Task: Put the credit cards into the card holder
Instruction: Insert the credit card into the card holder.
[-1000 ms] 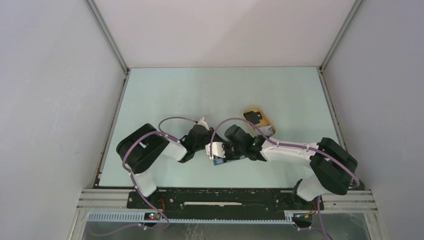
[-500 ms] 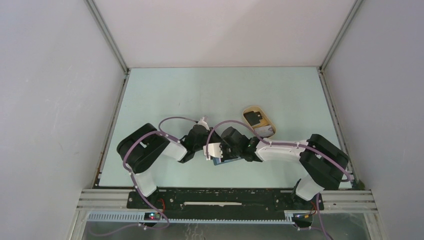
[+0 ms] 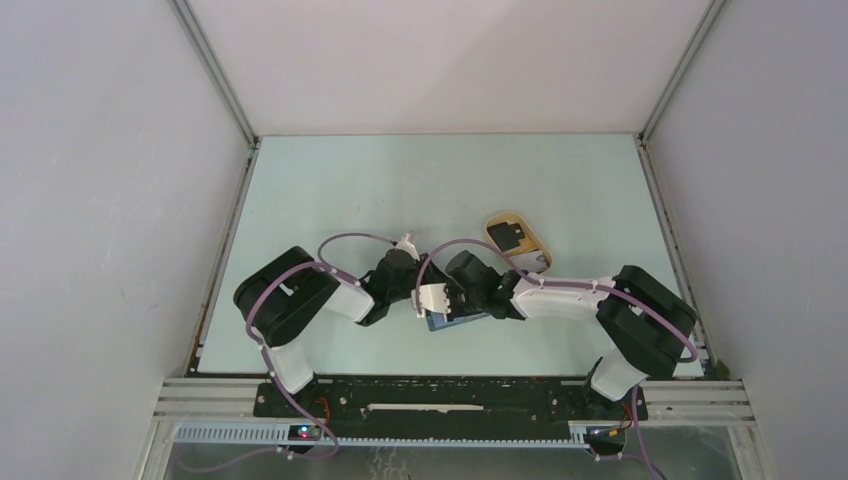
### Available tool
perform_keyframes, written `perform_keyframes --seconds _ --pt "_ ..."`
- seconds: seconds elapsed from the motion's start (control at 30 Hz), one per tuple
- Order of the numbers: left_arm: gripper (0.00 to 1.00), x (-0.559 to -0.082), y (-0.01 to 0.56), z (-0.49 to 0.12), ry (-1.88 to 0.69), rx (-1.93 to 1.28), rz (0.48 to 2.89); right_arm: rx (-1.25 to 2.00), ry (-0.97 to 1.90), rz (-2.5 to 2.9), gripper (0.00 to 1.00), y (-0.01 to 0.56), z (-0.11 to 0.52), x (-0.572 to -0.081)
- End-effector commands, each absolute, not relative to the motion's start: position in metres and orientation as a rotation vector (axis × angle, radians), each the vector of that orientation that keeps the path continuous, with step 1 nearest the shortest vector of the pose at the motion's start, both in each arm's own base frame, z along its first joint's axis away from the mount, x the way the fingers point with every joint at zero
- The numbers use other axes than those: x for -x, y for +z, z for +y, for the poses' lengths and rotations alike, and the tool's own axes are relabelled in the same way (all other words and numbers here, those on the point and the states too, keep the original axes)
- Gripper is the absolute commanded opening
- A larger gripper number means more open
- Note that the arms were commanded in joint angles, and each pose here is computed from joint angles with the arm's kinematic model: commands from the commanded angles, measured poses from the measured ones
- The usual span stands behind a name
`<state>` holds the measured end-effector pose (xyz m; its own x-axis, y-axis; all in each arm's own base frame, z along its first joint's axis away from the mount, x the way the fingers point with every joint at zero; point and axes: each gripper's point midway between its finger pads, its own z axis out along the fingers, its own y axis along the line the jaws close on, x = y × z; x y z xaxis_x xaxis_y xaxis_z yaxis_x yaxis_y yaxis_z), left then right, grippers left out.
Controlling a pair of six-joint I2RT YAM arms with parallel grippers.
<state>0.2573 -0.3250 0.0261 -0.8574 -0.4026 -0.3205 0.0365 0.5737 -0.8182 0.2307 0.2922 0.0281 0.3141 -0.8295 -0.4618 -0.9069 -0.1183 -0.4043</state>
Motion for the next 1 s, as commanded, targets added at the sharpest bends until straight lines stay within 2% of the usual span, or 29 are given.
perform_keyframes --seconds 0.0,0.63,0.97 --pt "0.33 -0.248 0.003 -0.311 -1.143 0.284 2.395 1.964 0.136 1.532 0.0 0.037 0.284 -0.239" --pt "0.36 -0.248 0.026 -0.308 -1.215 0.271 2.269 1.909 0.144 1.577 0.0 0.054 0.262 -0.25" --pt "0.37 -0.245 0.053 -0.304 -1.246 0.197 2.165 1.822 0.355 1.663 0.04 0.068 0.262 -0.24"
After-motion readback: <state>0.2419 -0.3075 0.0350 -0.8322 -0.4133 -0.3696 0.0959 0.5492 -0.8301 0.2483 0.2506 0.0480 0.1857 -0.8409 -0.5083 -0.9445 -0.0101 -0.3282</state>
